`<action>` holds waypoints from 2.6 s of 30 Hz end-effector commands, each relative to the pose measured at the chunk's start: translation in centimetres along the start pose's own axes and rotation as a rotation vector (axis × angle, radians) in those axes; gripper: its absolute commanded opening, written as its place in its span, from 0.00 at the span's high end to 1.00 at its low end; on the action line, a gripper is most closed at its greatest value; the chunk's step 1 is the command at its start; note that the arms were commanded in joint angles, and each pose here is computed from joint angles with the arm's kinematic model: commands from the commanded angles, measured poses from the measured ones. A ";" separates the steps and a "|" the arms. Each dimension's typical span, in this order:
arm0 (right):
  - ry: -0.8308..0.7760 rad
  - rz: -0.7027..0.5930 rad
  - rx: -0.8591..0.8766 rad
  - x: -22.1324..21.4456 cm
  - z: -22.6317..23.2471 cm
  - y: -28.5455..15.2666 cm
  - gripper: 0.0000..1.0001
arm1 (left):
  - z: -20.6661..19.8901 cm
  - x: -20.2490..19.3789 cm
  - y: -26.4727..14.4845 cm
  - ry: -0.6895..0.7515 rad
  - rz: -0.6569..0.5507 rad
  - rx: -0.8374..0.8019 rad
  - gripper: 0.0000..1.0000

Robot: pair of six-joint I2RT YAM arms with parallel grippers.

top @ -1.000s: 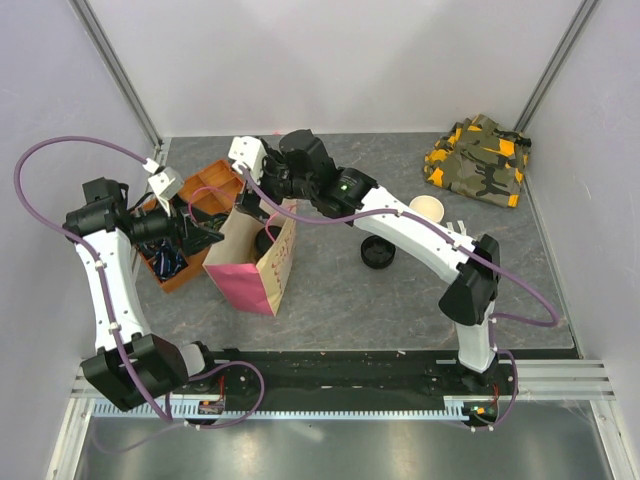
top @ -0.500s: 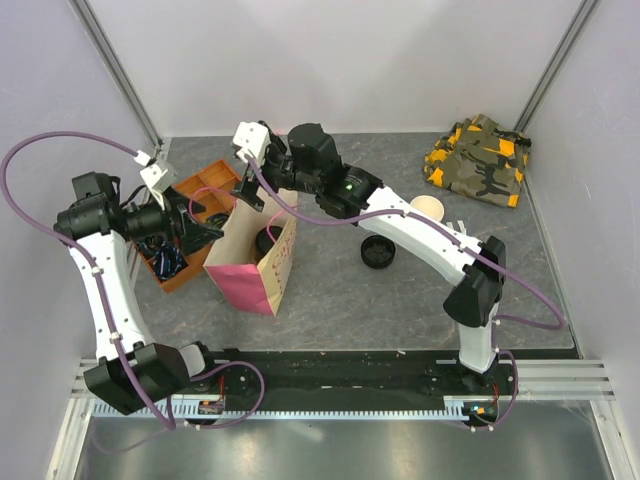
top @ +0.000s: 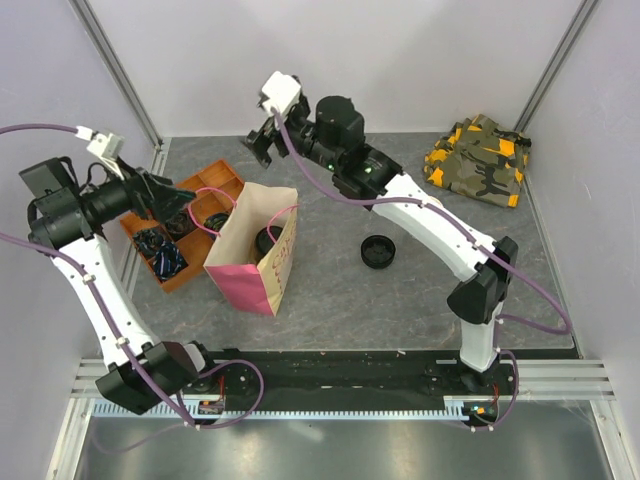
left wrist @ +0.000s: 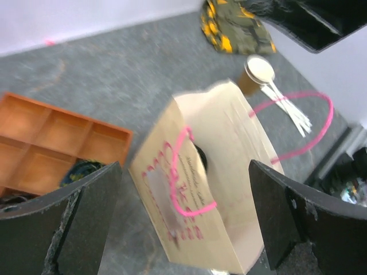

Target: Pack the takeout coffee

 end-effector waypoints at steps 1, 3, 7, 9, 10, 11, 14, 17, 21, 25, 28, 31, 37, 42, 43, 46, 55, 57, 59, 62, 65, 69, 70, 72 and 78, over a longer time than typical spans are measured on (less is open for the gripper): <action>0.002 -0.071 -0.207 4.5 -4.9 -3.3 0.02 | -0.8 4.5 -0.7 0.035 -0.144 0.010 0.00; 0.005 -0.006 -0.287 4.4 -6.8 -5.4 0.02 | -0.6 5.5 -0.7 0.062 -0.182 0.026 0.00; -0.001 0.199 -0.387 2.4 -8.4 -10.1 0.02 | -0.5 6.1 -0.8 0.113 -0.230 0.073 0.02; -0.001 0.284 -0.470 1.6 -8.8 -13.2 0.02 | 0.1 6.0 -0.6 0.133 -0.249 0.089 0.02; 0.014 0.328 -0.492 1.1 -8.7 -14.5 0.02 | 0.3 6.0 -0.6 0.144 -0.255 0.088 0.02; 0.012 0.331 -0.514 1.8 -8.9 -16.7 0.02 | 0.6 5.8 -0.4 0.143 -0.256 0.086 0.02; -0.034 0.466 -0.518 -0.9 -9.1 -21.0 0.02 | 0.9 5.9 0.3 0.167 -0.251 0.074 0.02; 0.047 0.646 -0.589 -4.5 -10.2 -25.2 0.02 | 0.5 5.7 1.3 0.214 -0.240 0.054 0.02; 0.205 0.873 -0.696 -8.9 -10.8 -32.3 0.02 | 0.0 4.7 2.6 0.227 -0.216 0.046 0.02; 0.334 1.154 -0.705 -13.9 -9.7 -37.3 0.11 | -0.2 4.2 3.9 0.211 -0.191 0.036 0.03; 0.482 1.282 -0.671 -17.9 -9.6 -40.8 0.26 | -0.4 4.3 4.7 0.226 -0.180 0.005 0.03; 0.618 1.326 -0.647 -20.8 -10.4 -41.9 0.36 | -0.3 5.1 5.3 0.263 -0.180 -0.001 0.04; 0.767 1.231 -0.613 -25.3 -12.5 -40.7 0.53 | -0.5 5.2 6.0 0.267 -0.176 -0.023 0.05; 0.848 1.203 -0.559 -28.4 -13.5 -39.2 0.53 | -0.4 4.9 6.0 0.269 -0.178 -0.003 0.05; 0.850 1.205 -0.554 -28.7 -13.7 -38.9 0.53 | -0.5 4.8 5.9 0.261 -0.180 0.005 0.05; 0.855 1.224 -0.538 -30.1 -14.0 -38.4 0.56 | -0.5 4.3 5.9 0.243 -0.176 0.012 0.05; 0.827 1.277 -0.507 -33.6 -13.9 -37.0 0.59 | -0.6 2.7 5.8 0.210 -0.157 0.034 0.05; 0.829 1.289 -0.506 -34.1 -13.9 -37.0 0.59 | -0.6 2.7 5.8 0.210 -0.157 0.036 0.05; 0.832 1.300 -0.508 -34.5 -13.9 -37.0 0.58 | -0.5 2.6 5.9 0.202 -0.154 0.040 0.05; 0.823 1.315 -0.514 -35.0 -13.8 -36.9 0.59 | -0.6 2.5 6.0 0.198 -0.150 0.042 0.05; 0.820 1.327 -0.522 -35.3 -13.8 -36.9 0.59 | -0.6 2.4 6.0 0.196 -0.146 0.048 0.05; 0.831 1.334 -0.507 -35.9 -13.6 -36.7 0.60 | -0.7 2.3 5.9 0.196 -0.145 0.053 0.05; 0.827 1.334 -0.506 -36.0 -13.6 -36.6 0.62 | -0.8 2.3 5.9 0.198 -0.145 0.050 0.05; 0.831 1.340 -0.501 -36.4 -13.6 -36.5 0.64 | -0.8 2.3 5.8 0.195 -0.144 0.054 0.05; 0.832 1.340 -0.507 -36.6 -13.9 -36.4 0.70 | -1.2 2.4 5.6 0.211 -0.147 0.053 0.05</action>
Point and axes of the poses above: each gripper's point midway between its finger pads, its own y axis out along the fingers, its own z axis along the line the jaws close on, x = y × z, the point moved 9 cm from there along -y, back along the fingers, and after that the axes turned 6 degrees about -y, right-handed, at the moved point
